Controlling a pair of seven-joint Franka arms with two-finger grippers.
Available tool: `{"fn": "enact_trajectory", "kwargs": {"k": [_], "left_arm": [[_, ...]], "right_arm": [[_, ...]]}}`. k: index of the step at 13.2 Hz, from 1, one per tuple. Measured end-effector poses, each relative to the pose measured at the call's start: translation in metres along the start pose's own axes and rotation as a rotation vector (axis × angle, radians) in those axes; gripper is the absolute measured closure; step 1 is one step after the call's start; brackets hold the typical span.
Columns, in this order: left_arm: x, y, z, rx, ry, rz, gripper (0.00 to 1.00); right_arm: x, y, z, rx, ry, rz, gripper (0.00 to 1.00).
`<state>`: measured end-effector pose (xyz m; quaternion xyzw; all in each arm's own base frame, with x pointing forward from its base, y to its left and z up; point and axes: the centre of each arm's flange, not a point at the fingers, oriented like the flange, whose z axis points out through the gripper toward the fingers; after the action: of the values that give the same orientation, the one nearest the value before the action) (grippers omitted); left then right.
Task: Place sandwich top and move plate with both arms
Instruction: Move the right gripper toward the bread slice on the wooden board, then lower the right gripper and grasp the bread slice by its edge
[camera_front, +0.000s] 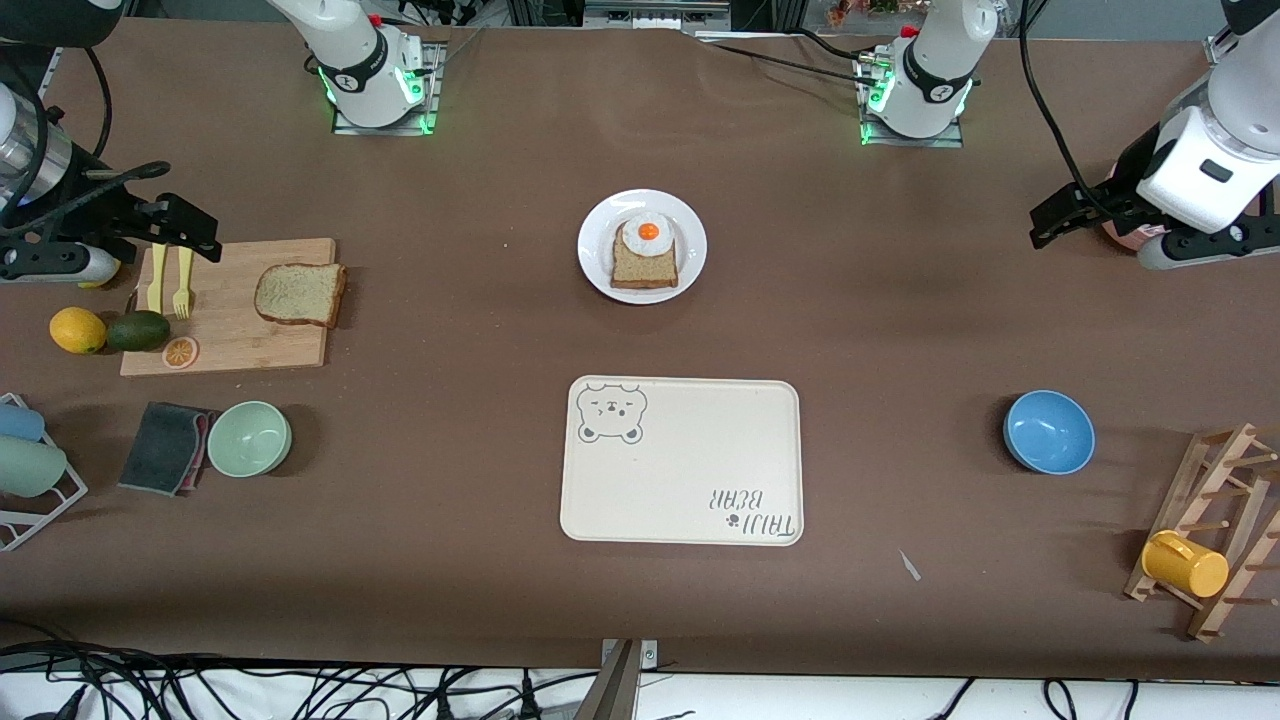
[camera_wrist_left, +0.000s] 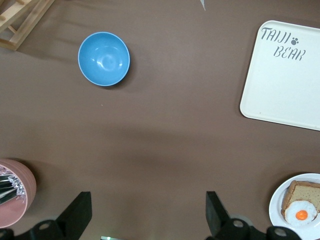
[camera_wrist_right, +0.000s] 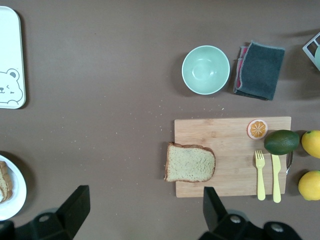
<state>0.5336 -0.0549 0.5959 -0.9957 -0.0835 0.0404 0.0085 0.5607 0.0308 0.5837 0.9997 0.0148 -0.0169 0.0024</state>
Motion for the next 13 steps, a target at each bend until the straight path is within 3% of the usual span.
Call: {"fn": "enact_trajectory", "kwargs": {"k": [10, 13], "left_arm": [[-0.001, 0.002, -0.001, 0.0, 0.001, 0.003, 0.0], [-0.001, 0.002, -0.001, 0.0, 0.002, 0.003, 0.0]], "right_arm": [[-0.008, -0.005, 0.035, -0.002, -0.061, -0.002, 0.0], [-0.008, -0.007, 0.066, -0.001, -0.038, -0.005, 0.0]]}}
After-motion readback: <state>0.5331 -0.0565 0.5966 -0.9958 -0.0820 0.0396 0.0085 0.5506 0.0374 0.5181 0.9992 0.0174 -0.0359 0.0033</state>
